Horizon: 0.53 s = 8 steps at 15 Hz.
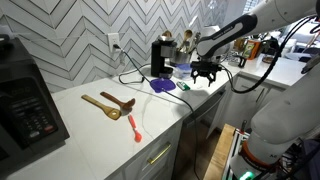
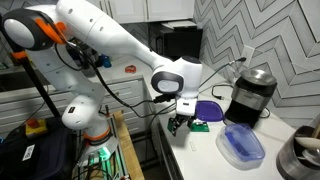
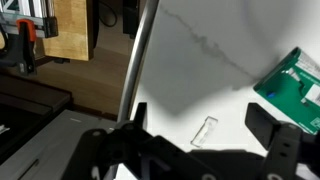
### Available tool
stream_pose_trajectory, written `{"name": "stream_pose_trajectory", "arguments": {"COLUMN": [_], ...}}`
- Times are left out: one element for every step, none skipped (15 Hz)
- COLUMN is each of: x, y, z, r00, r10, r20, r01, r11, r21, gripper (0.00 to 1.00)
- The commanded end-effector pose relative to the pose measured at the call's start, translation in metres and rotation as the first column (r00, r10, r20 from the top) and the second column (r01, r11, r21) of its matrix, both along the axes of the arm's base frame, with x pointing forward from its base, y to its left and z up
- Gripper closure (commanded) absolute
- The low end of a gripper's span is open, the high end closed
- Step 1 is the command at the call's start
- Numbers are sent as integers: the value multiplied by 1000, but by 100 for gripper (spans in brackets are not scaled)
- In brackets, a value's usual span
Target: Pick up the white object in front of the light blue lid clear bowl and put it in the green packet on the table
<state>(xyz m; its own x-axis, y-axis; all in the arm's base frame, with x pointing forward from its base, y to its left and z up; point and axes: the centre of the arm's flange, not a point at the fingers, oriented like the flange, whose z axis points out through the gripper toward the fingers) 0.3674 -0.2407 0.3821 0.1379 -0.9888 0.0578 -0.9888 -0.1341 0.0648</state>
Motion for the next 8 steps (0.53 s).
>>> {"name": "stream_pose_trajectory", "arguments": {"x": [16,19,22,24,26,27,29,29], "y": [-29,-33,-37,-40,-43,-46,-49,-53], "z": [-19,-24,-26,-28,-30,-31,-33,-34], "r00": [998,998,997,995,994,993,991,990], "r10": [-51,-59,-72,-82,-89,-101,-110,-120], "r20": [-31,-36,-41,-50,-56,-67,-70,-69], "r01": [52,60,74,83,90,102,111,121], "r11": [998,998,997,996,996,995,994,993], "r21": [26,31,29,24,21,13,10,11], "gripper": [0,0,0,0,0,0,3,14]}}
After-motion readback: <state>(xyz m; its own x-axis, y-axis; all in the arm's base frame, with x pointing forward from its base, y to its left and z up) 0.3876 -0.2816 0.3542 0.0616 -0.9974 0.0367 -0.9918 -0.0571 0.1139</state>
